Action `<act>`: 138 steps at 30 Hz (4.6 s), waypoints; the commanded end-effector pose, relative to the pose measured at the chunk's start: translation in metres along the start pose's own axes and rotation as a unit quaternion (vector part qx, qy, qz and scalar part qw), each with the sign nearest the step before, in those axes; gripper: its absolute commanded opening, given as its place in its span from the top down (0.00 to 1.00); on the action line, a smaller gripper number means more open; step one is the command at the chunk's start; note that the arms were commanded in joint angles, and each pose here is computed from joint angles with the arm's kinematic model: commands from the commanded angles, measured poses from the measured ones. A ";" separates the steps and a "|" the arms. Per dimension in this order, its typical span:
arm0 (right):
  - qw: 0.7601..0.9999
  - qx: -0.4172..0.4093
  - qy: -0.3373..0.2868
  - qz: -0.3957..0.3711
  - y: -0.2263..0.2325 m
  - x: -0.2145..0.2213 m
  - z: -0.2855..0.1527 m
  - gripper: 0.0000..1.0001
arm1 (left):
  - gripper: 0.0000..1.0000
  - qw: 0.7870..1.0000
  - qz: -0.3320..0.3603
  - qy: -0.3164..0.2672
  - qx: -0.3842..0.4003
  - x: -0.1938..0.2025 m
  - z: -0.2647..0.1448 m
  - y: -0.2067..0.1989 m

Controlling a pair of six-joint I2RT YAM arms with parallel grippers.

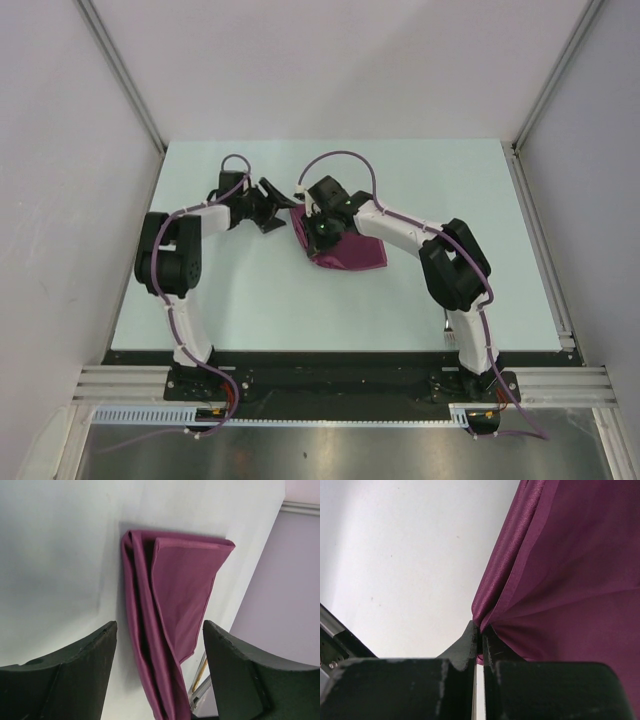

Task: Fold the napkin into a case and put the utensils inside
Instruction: Pick up the upper triangle-folded napkin from the center of the board, then turn over the upper triangle folded napkin at the center of the board, then smooth out the lower triangle-folded napkin at the center of the board.

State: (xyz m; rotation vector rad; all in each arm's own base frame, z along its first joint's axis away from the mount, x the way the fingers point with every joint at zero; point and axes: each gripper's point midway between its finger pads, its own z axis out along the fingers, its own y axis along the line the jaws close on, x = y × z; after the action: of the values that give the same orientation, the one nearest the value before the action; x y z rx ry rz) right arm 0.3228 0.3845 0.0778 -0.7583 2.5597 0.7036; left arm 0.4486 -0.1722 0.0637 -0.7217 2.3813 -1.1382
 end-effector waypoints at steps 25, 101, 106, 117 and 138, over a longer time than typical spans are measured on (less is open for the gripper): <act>0.998 -0.038 -0.045 0.001 0.011 -0.027 -0.025 1.00 | 0.59 0.997 -0.010 0.020 -0.078 -0.006 0.057 0.031; 0.936 -0.277 -0.027 0.216 0.016 0.213 -0.071 1.00 | 0.95 0.978 0.195 -0.060 0.044 0.082 0.091 -0.119; 0.948 -0.202 -0.009 0.247 -0.015 0.232 -0.071 0.81 | 0.45 0.968 0.242 -0.040 0.048 0.098 0.092 -0.145; 0.948 -0.040 -0.124 0.291 -0.077 0.178 -0.136 0.38 | 0.28 0.916 0.400 -0.001 0.019 0.118 -0.024 -0.167; 0.944 -0.065 -0.131 0.295 -0.148 0.070 -0.091 0.53 | 0.45 0.878 0.456 0.123 -0.078 0.320 -0.029 -0.031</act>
State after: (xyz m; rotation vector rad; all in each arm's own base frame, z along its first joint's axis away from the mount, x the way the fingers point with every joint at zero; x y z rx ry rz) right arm 0.3229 0.1921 0.0588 0.1707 2.5484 1.0386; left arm 0.1874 -0.3509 0.0527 0.5672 2.5531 -0.6263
